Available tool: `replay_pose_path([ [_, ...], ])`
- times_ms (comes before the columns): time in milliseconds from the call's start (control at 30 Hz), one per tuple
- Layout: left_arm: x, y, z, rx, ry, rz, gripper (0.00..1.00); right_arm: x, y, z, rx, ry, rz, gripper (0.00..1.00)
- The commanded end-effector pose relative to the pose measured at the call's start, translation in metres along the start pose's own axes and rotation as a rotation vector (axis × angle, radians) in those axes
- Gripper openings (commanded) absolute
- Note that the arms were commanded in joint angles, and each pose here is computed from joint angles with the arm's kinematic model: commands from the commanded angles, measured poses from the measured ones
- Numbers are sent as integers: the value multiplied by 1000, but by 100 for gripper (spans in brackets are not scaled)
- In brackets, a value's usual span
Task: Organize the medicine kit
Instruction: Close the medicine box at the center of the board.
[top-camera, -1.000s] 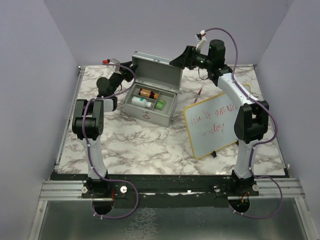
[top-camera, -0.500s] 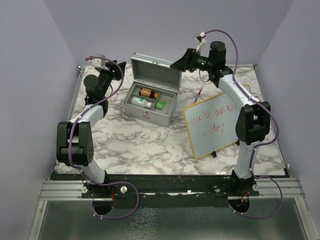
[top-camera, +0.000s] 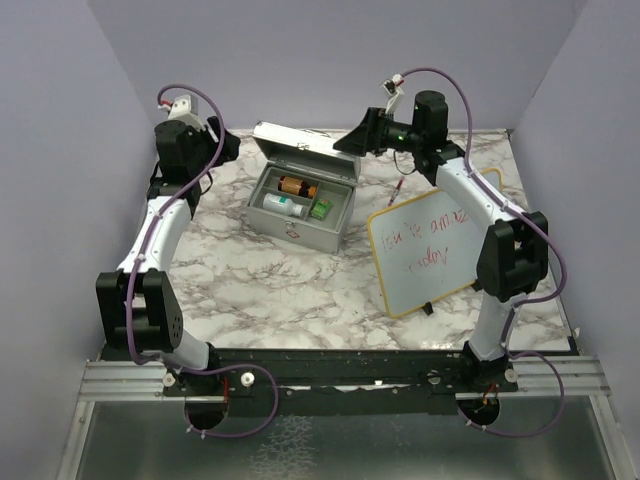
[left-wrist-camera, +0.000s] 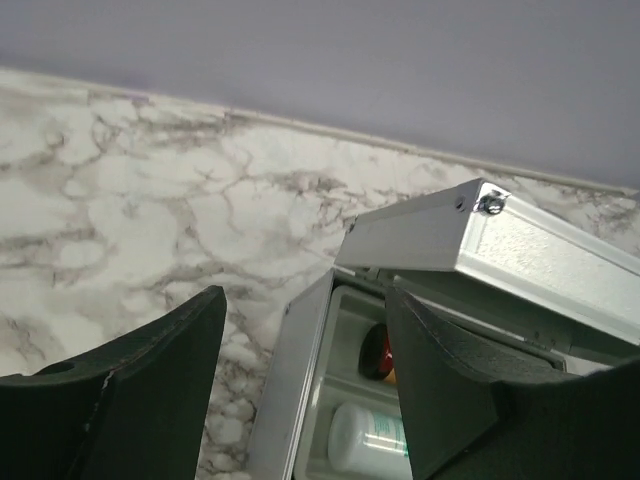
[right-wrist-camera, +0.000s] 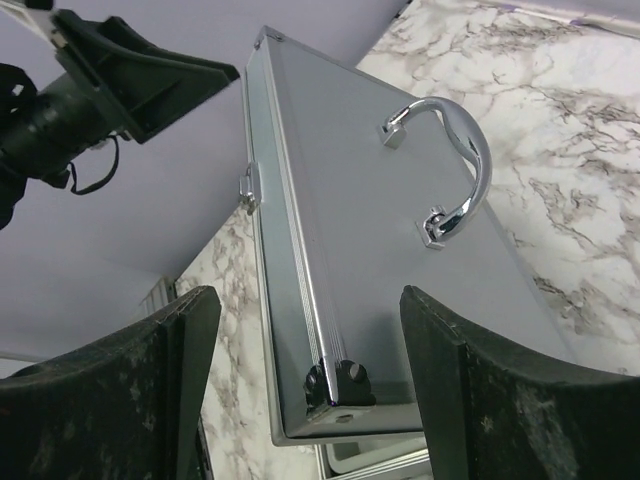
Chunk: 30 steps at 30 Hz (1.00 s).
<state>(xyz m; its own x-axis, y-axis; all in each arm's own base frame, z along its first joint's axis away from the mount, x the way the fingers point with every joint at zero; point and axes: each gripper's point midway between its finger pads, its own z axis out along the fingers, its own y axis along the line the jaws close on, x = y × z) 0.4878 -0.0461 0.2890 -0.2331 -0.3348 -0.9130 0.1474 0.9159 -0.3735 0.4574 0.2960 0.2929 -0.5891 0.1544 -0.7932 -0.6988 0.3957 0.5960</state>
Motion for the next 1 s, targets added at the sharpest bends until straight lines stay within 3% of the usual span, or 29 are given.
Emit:
replay_pose_path([
  [0,51,28,-22,-178,171,-140,67,-12,28,-8,-27,-5,-19,79],
  [267,63,47,-44,-339,125,-326,68,-12,27,-19,59,-9,-19,80],
  [367,63,53,-43,-381,154,-308,71,-9,25,-20,87,-1,-20,80],
  [500,68,37,-45,-291,207,-299,72,-7,22,-22,157,9,-35,83],
  [600,78,37,-53,-296,217,-302,70,-5,18,-25,215,14,-34,99],
  [967,128,19,-81,-194,336,-319,70,11,36,-21,360,53,-130,99],
])
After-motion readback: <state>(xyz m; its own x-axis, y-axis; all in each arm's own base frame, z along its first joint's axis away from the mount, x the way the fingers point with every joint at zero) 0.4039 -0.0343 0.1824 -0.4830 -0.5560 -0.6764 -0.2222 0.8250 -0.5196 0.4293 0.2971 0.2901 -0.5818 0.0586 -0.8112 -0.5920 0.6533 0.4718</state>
